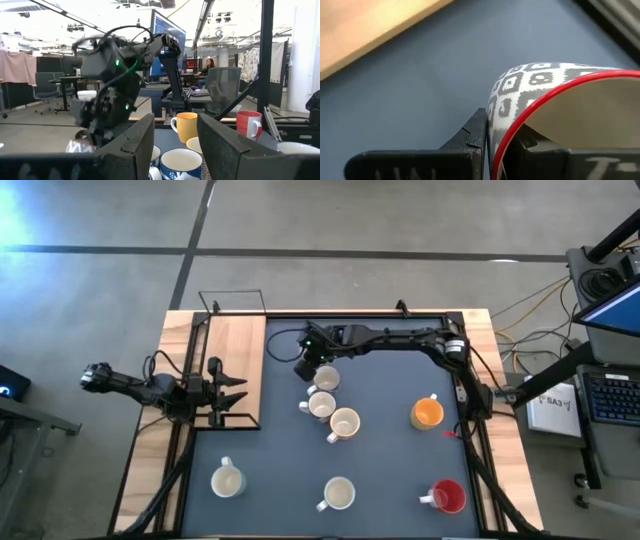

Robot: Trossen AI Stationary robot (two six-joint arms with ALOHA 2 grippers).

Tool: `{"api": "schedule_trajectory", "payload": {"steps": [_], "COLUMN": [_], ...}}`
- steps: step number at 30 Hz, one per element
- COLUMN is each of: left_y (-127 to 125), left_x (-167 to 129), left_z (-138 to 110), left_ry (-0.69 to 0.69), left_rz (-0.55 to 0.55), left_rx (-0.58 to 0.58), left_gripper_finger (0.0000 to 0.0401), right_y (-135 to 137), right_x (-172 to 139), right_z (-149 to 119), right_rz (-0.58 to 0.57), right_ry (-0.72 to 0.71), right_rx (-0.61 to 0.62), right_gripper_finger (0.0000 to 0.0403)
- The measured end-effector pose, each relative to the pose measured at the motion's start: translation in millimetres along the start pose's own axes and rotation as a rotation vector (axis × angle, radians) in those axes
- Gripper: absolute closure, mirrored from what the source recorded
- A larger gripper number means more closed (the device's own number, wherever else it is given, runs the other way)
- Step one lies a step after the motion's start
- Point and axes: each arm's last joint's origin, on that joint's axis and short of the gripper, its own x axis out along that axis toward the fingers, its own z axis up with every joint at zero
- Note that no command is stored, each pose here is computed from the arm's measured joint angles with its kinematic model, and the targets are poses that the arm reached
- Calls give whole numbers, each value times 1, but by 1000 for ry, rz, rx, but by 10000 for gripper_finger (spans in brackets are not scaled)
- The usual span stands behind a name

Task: Place coffee mugs
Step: Put the gray patterned mug on the shelf

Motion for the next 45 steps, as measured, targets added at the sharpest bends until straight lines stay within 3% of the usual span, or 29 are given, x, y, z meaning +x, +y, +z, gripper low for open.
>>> {"api": "schedule_trajectory", "payload": {"steps": [14,27,45], "left_y": [0,0,0], "left_x": [1,1,1], "left_z": [-1,-1,-1], "left_ry": [10,9,10], "left_rz": [-1,-1,-1], "left_rx": [4,4,4], "left_gripper_finger": [269,269,269], "right_y": [0,2,7], "right_x": [25,16,1], "right_z": [-12,-1,19], "right_rz": [-13,18,40], "right_ry": [71,25,-53], "right_rx": [23,26,-15], "right_gripper_finger": [369,287,298]}}
